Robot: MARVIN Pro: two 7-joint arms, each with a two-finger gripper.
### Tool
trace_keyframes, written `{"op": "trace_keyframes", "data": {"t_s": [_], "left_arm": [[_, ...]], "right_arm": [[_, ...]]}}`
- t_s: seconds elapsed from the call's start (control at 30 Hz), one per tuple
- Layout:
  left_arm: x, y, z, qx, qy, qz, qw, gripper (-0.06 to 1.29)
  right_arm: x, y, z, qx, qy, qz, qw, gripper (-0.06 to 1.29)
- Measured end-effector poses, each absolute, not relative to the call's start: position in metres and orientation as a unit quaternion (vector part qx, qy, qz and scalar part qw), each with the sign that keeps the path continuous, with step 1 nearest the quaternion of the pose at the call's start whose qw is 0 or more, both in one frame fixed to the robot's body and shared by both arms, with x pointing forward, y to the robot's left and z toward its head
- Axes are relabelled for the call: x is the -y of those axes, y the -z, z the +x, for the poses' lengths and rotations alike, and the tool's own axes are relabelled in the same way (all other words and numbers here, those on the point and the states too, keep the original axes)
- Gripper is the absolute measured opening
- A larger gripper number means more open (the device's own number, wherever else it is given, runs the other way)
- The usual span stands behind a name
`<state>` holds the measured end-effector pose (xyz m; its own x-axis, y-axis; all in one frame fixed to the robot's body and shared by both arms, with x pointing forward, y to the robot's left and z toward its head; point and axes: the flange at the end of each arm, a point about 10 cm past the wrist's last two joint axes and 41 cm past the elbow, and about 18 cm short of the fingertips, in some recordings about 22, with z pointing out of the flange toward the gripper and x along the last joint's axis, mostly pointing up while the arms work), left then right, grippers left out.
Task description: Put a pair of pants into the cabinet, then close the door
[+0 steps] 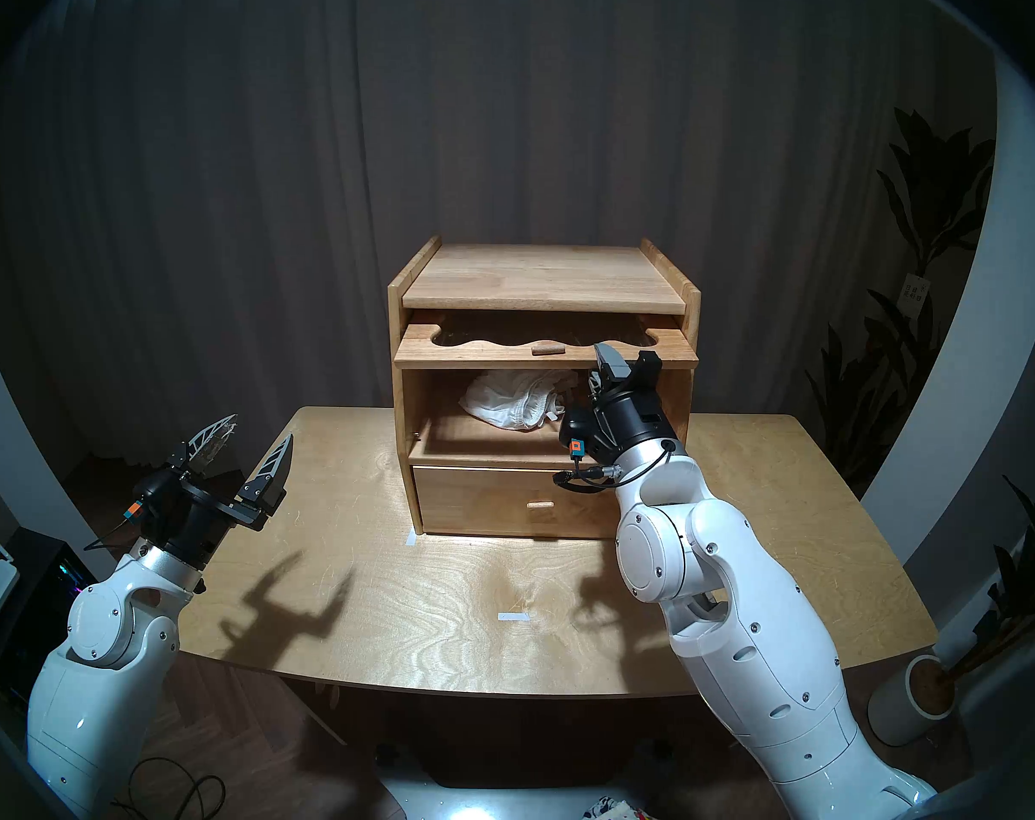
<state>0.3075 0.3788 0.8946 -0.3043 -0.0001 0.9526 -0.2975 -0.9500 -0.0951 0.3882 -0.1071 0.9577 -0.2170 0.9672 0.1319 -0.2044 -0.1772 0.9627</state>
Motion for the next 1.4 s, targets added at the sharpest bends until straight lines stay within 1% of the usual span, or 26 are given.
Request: {"op": "trace_keyframes", "data": {"t_s": [0.67,0.77,0.9,0.97,1.07,1.23,1.27,1.3,1.33,1.37,1.4], "left_arm": [[-0.379,-0.895,0.308,0.128,-0.797,0.582,0.093,1.25],[-0.379,-0.895,0.308,0.128,-0.797,0.582,0.093,1.25],[-0.379,-0.895,0.308,0.128,-0.797,0.582,0.093,1.25],[-0.379,-0.895,0.308,0.128,-0.797,0.582,0.093,1.25],[-0.379,-0.895,0.308,0.128,-0.797,0.582,0.093,1.25],[-0.379,-0.895,0.308,0.128,-0.797,0.582,0.093,1.25],[-0.379,-0.895,0.308,0.128,-0.797,0.582,0.093,1.25],[-0.379,-0.895,0.308,0.128,-0.797,0.582,0.093,1.25],[-0.379,-0.895,0.308,0.128,-0.797,0.582,0.093,1.25],[-0.379,-0.895,0.308,0.128,-0.797,0.582,0.093,1.25],[-0.379,-0.895,0.308,0.128,-0.797,0.582,0.093,1.25]], "right_arm": [[0.098,-0.954,0.361,-0.459,-0.642,0.417,0.45,0.09],[0.097,-0.953,0.355,-0.46,-0.643,0.418,0.446,0.04],[0.096,-0.951,0.345,-0.463,-0.646,0.419,0.438,0.04],[0.097,-0.95,0.34,-0.464,-0.647,0.419,0.436,-0.01],[0.1,-0.949,0.336,-0.461,-0.648,0.419,0.438,-0.03],[0.111,-0.942,0.334,-0.465,-0.64,0.429,0.437,-0.02],[0.111,-0.941,0.333,-0.466,-0.64,0.43,0.434,0.03],[0.109,-0.94,0.329,-0.468,-0.641,0.431,0.428,0.42],[0.107,-0.941,0.325,-0.47,-0.644,0.43,0.423,1.16],[0.105,-0.941,0.322,-0.471,-0.647,0.43,0.419,1.22],[0.102,-0.942,0.318,-0.472,-0.65,0.429,0.412,1.25]]}}
